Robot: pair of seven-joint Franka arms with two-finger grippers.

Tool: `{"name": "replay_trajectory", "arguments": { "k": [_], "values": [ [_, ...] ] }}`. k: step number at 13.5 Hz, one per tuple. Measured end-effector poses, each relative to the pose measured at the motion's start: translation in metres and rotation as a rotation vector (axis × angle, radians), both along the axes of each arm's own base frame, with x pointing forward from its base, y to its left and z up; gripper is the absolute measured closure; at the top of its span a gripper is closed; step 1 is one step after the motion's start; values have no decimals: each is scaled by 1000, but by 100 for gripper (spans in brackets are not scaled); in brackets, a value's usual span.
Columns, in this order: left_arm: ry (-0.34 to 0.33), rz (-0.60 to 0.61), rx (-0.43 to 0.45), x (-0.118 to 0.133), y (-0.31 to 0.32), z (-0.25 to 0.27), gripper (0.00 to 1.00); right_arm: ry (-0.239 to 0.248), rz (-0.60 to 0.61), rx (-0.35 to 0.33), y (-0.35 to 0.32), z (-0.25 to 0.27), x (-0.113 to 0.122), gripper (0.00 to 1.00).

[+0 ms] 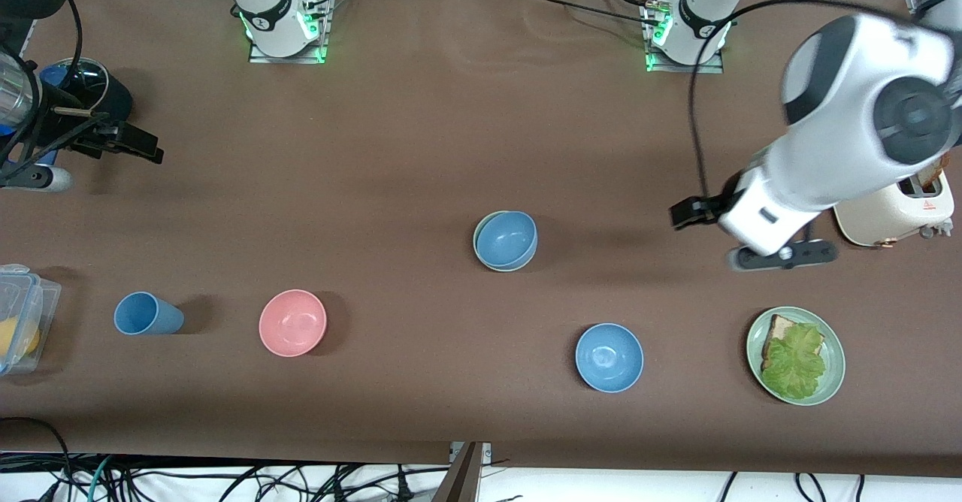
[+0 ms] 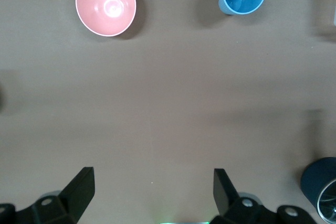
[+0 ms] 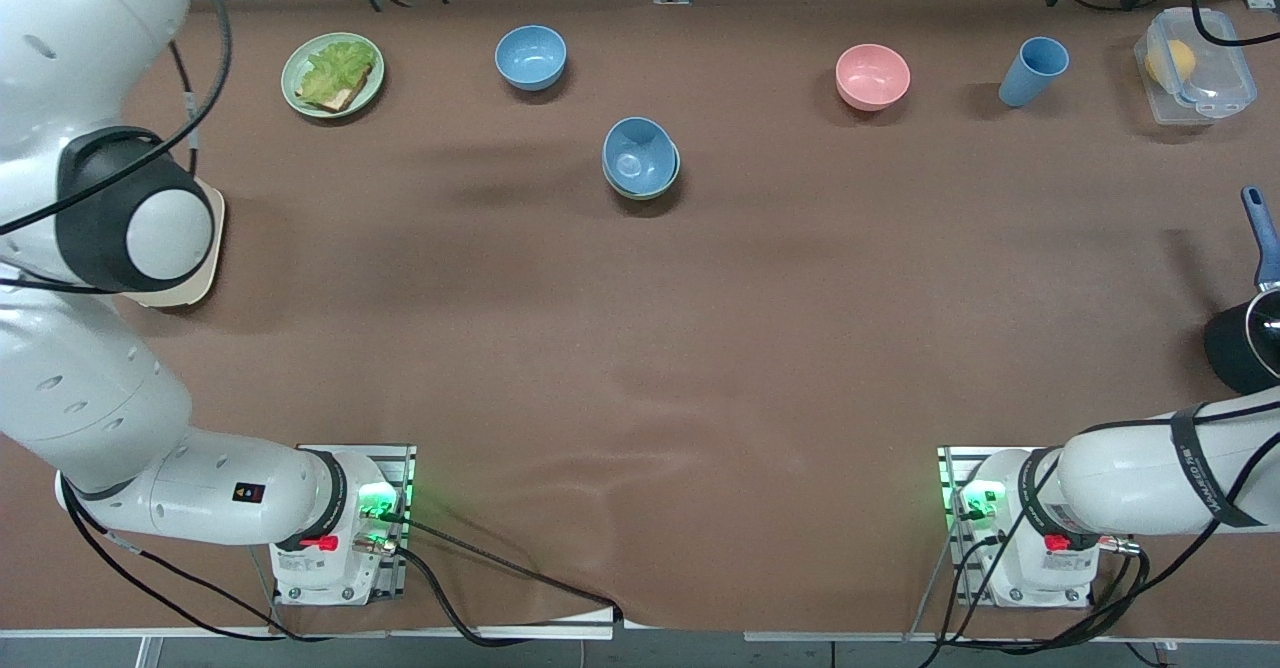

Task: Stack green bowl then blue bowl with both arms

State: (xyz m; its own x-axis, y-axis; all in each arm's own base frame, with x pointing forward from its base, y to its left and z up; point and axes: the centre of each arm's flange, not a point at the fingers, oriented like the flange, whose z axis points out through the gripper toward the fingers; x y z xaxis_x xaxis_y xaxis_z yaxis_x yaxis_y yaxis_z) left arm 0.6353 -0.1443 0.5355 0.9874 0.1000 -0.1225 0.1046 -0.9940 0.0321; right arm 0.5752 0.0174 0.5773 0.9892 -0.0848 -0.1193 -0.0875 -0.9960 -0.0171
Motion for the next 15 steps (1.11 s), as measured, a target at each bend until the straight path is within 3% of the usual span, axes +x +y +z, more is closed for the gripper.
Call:
{"name": "replay_trajectory", "arguments": {
  "k": [5,8,11,15],
  "values": [
    [11,-83,-2,-33,72,28,0,-7,8,1,3,0,1,0],
    [-9,-36,-7,-66,102,12,0,-63,46,6,16,5,7,0],
    [-8,-15,-5,-70,114,9,0,-111,61,9,20,8,12,0],
    [-3,-24,3,-69,112,6,0,-117,93,11,20,9,12,0]
  ]
}}
